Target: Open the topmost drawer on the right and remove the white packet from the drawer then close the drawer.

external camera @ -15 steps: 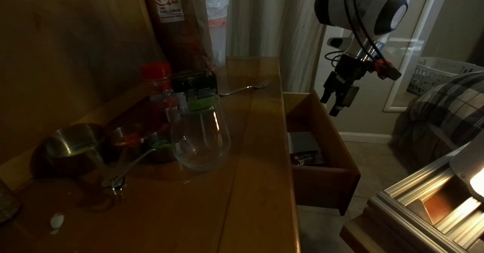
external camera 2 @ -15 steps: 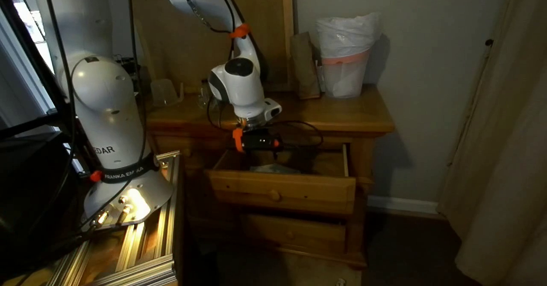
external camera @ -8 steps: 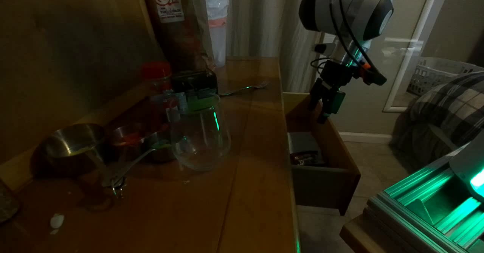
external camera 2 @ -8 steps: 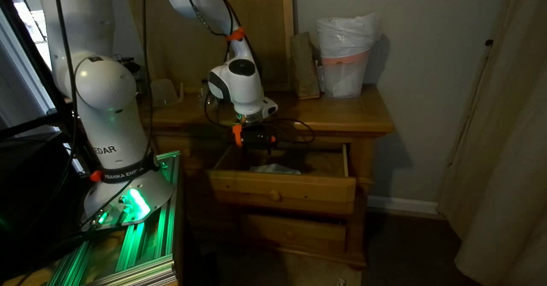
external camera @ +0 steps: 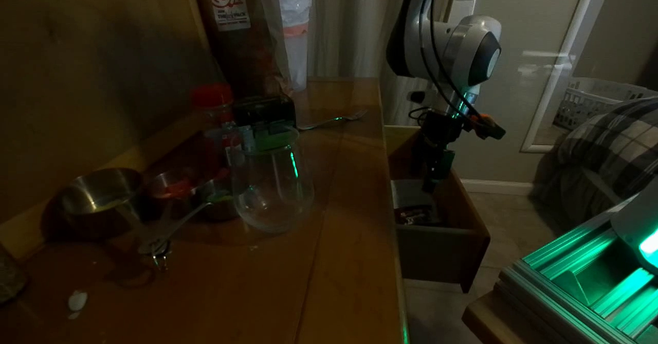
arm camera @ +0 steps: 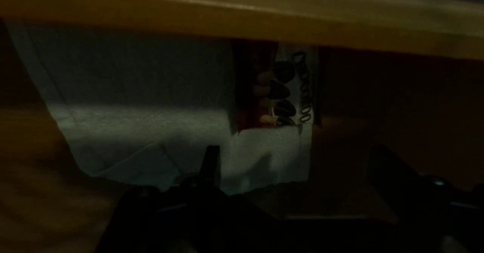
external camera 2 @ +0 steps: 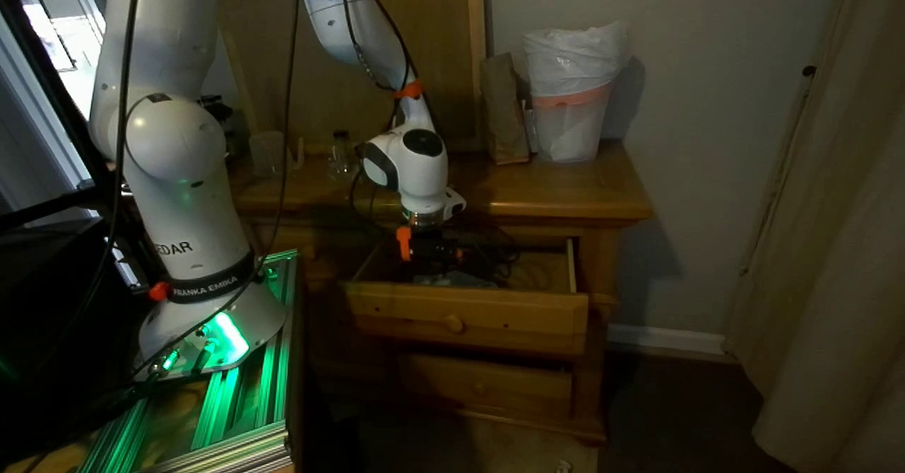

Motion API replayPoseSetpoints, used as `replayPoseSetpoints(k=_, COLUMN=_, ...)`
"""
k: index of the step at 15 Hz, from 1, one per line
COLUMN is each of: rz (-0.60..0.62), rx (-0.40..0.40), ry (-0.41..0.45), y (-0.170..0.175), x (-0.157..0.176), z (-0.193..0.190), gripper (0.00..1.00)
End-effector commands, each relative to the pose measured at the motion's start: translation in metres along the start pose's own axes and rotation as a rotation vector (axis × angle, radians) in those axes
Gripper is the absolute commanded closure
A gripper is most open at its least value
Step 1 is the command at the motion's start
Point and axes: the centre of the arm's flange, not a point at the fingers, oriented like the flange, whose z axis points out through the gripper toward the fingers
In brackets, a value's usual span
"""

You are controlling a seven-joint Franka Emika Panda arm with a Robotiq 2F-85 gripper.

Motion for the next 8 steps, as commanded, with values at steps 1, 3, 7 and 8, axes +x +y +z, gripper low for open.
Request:
replayPoseSetpoints(k=1, rz=-0.022, rx=0.043, ry=-0.016, y=0.017, x=-0.004, z=0.033, gripper=0.00)
replayPoseSetpoints(k=3, rz=-0.040, rx=0.060, ry=-0.019, y=0.021, x=-0.007, z=0.043, gripper=0.00)
replayPoseSetpoints(k=7, rz=-0.041, rx=0.097, ry=-0.022, y=0.021, x=-0.011, z=0.059, gripper=0.14)
replayPoseSetpoints(k=8, rz=-0.040, rx=0.104, ry=-0.022, y=0.022, x=-0.011, z=0.062, gripper=0.21)
